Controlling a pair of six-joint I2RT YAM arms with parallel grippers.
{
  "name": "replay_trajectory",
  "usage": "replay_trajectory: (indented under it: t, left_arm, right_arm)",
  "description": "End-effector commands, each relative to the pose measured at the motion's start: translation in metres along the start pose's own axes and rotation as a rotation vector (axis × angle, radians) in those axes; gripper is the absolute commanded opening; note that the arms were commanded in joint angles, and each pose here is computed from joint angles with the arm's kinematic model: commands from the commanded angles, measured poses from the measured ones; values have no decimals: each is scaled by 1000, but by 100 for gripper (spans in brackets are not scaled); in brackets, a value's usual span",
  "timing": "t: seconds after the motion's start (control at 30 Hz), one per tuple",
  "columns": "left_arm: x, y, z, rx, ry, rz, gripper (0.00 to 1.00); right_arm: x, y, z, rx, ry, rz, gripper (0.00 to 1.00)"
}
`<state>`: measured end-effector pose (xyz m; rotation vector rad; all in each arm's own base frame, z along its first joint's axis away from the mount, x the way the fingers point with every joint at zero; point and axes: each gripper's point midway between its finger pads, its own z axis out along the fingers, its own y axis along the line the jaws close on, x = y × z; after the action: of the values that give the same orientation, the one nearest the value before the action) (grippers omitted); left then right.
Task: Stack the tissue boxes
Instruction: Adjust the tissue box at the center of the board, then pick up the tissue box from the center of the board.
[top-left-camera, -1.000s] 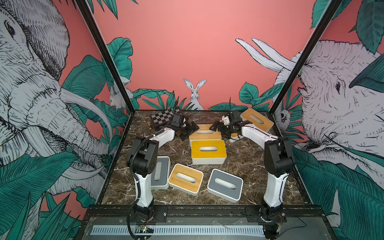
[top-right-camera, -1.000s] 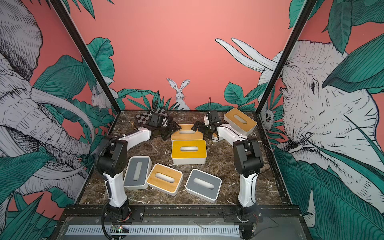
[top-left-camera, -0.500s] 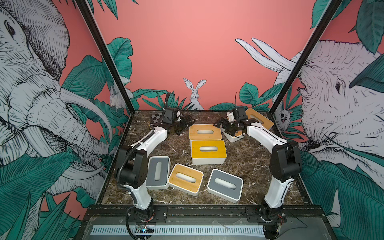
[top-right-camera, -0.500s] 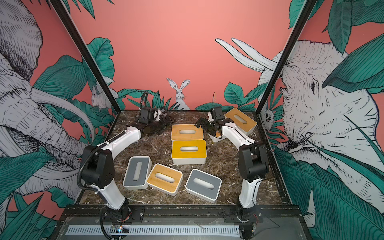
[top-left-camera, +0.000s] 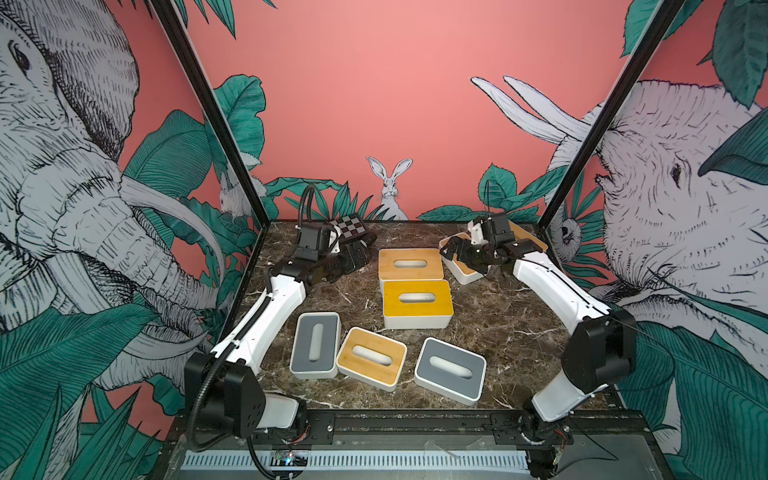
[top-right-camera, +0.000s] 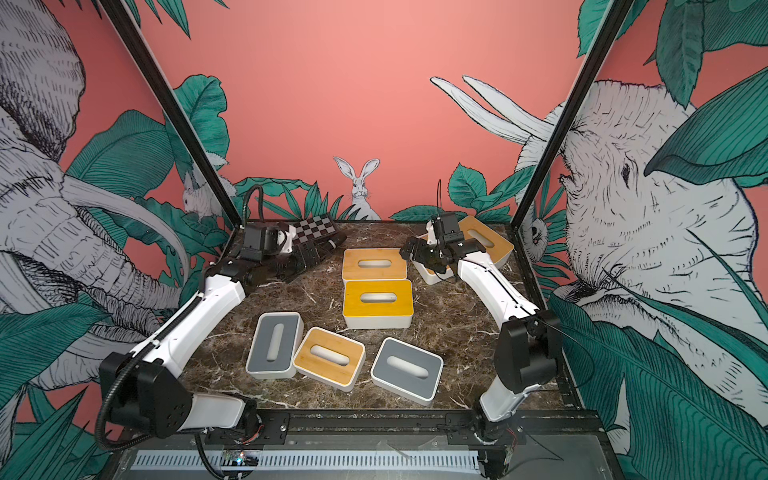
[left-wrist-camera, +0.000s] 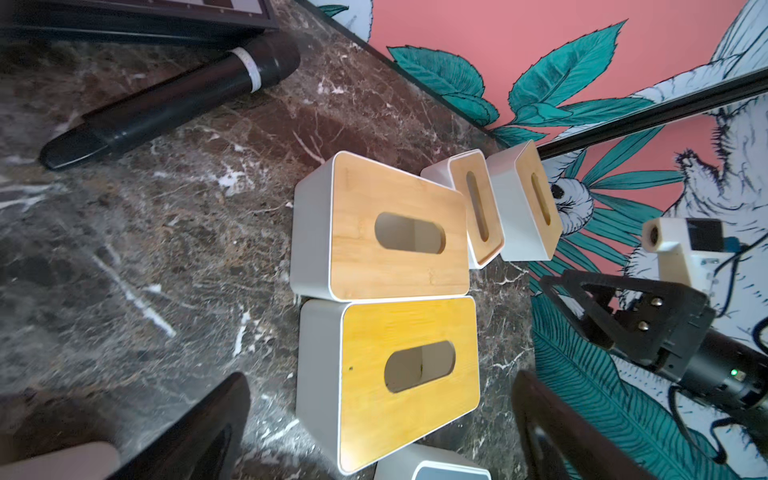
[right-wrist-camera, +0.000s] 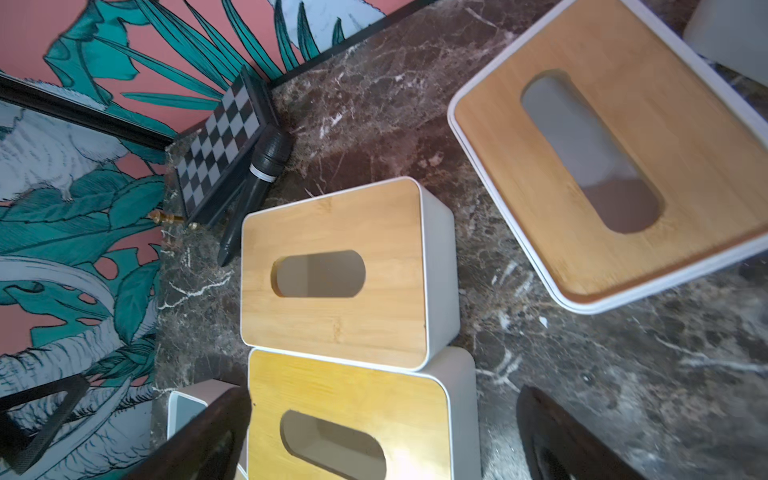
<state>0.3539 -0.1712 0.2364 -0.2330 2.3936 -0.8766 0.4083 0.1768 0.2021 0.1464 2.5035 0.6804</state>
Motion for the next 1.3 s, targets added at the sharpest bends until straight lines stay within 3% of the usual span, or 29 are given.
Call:
replay_trajectory:
  t: [0.0,0.33,0.67,1.0,1.27]
  left_arm:
    - [30,27,-9,-122,52,-23,100]
    - [70,26,18,-175,130,-21,99]
    - [75,19,17,-168,142,30,100]
    - [78,21,11,-155,121,33,99]
    - [76,15,15,-125,121,28,100]
  right_arm:
    - [26,-24,-11,96,60,-24,99]
    - [88,-27,0,167,202,-59,99]
    - [116,-15,37,236,286,-98,92]
    - [113,-23,44,299,267,-75,76]
    - [107,-24,44,320,251,-81,72]
